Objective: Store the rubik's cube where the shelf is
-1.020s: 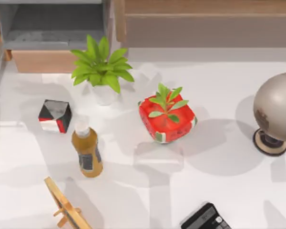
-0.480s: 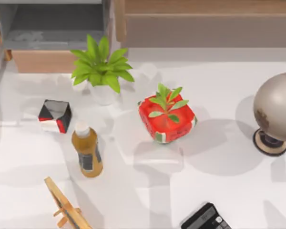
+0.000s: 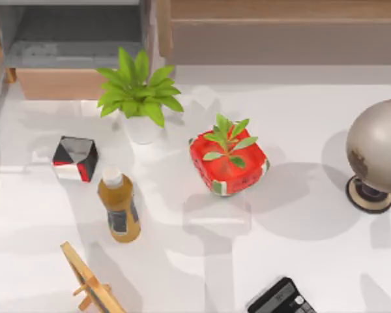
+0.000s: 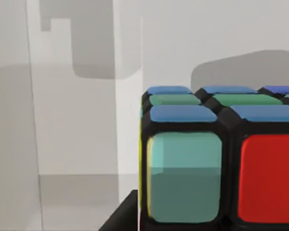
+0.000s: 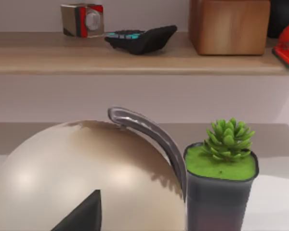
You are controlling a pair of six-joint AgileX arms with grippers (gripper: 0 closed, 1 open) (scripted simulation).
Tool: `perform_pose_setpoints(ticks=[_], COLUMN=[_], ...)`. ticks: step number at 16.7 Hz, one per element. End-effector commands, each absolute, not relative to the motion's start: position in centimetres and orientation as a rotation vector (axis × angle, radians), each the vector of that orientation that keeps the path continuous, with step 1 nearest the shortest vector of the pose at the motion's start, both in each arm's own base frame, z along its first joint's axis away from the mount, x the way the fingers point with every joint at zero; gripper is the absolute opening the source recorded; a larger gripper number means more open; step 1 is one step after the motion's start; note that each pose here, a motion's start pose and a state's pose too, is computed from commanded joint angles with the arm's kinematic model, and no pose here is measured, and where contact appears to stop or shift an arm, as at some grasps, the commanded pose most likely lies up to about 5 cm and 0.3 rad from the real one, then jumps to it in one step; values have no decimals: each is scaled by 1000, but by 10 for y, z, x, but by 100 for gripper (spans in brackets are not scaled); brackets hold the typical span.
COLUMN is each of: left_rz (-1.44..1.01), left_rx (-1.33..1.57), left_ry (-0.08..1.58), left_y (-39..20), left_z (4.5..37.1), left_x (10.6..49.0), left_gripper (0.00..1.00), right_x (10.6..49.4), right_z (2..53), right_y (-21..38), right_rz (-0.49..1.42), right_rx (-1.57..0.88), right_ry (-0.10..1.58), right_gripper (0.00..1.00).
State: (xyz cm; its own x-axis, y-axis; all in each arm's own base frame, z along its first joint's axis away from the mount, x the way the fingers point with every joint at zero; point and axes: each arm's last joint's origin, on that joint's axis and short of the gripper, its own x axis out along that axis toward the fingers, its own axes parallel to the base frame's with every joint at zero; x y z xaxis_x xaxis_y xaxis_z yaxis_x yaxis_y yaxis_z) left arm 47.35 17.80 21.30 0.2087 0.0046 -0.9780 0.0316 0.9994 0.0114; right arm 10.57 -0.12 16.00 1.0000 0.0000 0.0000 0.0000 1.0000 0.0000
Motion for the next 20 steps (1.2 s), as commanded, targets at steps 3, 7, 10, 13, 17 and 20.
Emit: perform_pose_setpoints(ticks=[3, 7, 10, 13, 17, 20], left_rz=[-30, -29, -9, 38, 120, 167], left_rx=[26, 25, 53, 158, 399, 567], left_ry=[1371, 1375, 1361, 1252, 912, 612], left_y=[175, 177, 178, 172, 135, 91], left_z=[199, 198, 216, 271, 390, 462], left_x=[480, 479, 471, 455, 416, 384], left_gripper=[0, 0, 0, 0, 0, 0], right_x=[106, 106, 106, 106, 106, 106], right_z=[160, 160, 160, 160, 160, 160], right_y=[-1, -1, -1, -1, -1, -1], right_rz=[0, 0, 0, 0, 0, 0], right_rx=[0, 0, 0, 0, 0, 0], right_ry=[0, 0, 0, 0, 0, 0], right_gripper=[100, 100, 100, 100, 100, 100])
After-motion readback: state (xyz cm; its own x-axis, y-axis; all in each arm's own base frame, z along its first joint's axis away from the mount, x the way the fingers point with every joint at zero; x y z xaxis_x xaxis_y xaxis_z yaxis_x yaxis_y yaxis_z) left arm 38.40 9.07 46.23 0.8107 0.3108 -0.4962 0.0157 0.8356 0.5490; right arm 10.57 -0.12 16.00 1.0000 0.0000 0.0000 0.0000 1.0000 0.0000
